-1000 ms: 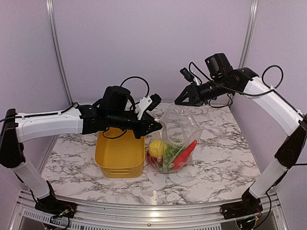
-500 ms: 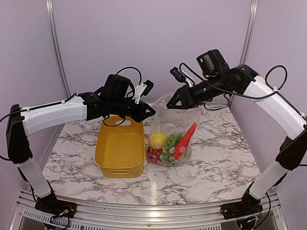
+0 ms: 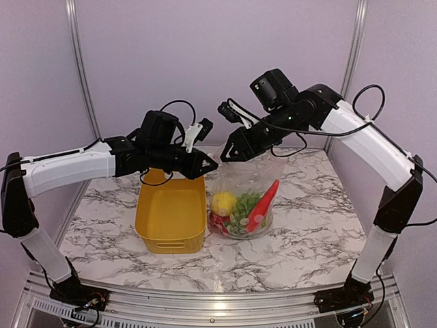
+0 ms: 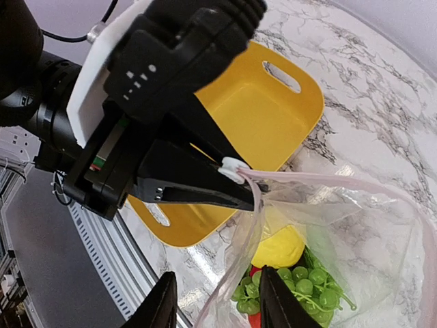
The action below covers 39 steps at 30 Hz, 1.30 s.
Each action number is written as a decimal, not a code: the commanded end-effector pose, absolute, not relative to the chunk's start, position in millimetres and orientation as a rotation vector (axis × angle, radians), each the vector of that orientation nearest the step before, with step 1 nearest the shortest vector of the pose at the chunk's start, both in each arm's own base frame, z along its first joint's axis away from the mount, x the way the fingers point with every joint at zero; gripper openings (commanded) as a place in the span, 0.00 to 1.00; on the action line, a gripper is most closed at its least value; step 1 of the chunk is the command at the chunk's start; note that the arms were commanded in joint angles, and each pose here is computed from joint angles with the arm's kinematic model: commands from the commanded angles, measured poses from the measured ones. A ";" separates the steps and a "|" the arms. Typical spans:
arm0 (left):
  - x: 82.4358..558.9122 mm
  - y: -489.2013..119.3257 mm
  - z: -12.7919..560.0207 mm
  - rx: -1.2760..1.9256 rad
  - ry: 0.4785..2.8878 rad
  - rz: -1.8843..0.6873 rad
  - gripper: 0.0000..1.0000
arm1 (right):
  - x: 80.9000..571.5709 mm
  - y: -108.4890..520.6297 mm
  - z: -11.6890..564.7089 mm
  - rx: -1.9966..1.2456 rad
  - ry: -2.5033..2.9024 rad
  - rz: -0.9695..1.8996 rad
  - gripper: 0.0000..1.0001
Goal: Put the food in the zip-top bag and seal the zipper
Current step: Pass from the left arm to the right
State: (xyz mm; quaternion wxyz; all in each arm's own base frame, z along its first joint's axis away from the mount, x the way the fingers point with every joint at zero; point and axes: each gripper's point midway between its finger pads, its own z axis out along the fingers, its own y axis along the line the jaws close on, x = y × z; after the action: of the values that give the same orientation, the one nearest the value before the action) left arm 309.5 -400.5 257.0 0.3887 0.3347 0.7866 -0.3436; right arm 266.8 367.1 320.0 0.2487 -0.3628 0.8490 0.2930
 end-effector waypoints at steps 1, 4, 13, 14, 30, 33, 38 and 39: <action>299.4 -394.7 290.3 0.841 1.888 -0.930 0.00 | 271.1 357.9 318.8 -0.985 2.336 0.712 0.38; 295.1 -392.0 298.4 0.842 1.842 -0.950 0.00 | 268.1 360.7 310.4 -1.006 2.354 0.731 0.34; 283.4 -388.6 304.2 0.880 1.831 -1.011 0.00 | 269.7 372.4 317.2 -1.018 2.325 0.790 0.21; 282.9 -388.2 302.9 0.884 1.836 -1.013 0.00 | 268.1 375.2 320.3 -1.022 2.316 0.817 0.21; 263.9 -387.6 305.8 0.932 1.846 -1.150 0.03 | 280.7 368.0 321.4 -0.986 2.292 0.716 0.08; 265.7 -383.8 307.3 0.907 1.830 -1.132 0.18 | 276.5 367.5 327.0 -0.993 2.261 0.743 0.00; 268.7 -372.8 314.8 0.843 1.724 -1.092 0.46 | 259.1 368.2 346.7 -1.027 2.179 0.855 0.00; 266.9 -370.9 318.3 0.837 1.680 -1.094 0.46 | 255.7 368.1 349.8 -1.033 2.165 0.879 0.00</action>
State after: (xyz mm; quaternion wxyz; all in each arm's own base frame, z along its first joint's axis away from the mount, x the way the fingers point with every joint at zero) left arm 267.2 -379.3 288.1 0.3944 0.3488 0.7319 -0.4325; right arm 268.6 370.0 310.5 0.2466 -0.3741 0.8466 0.2873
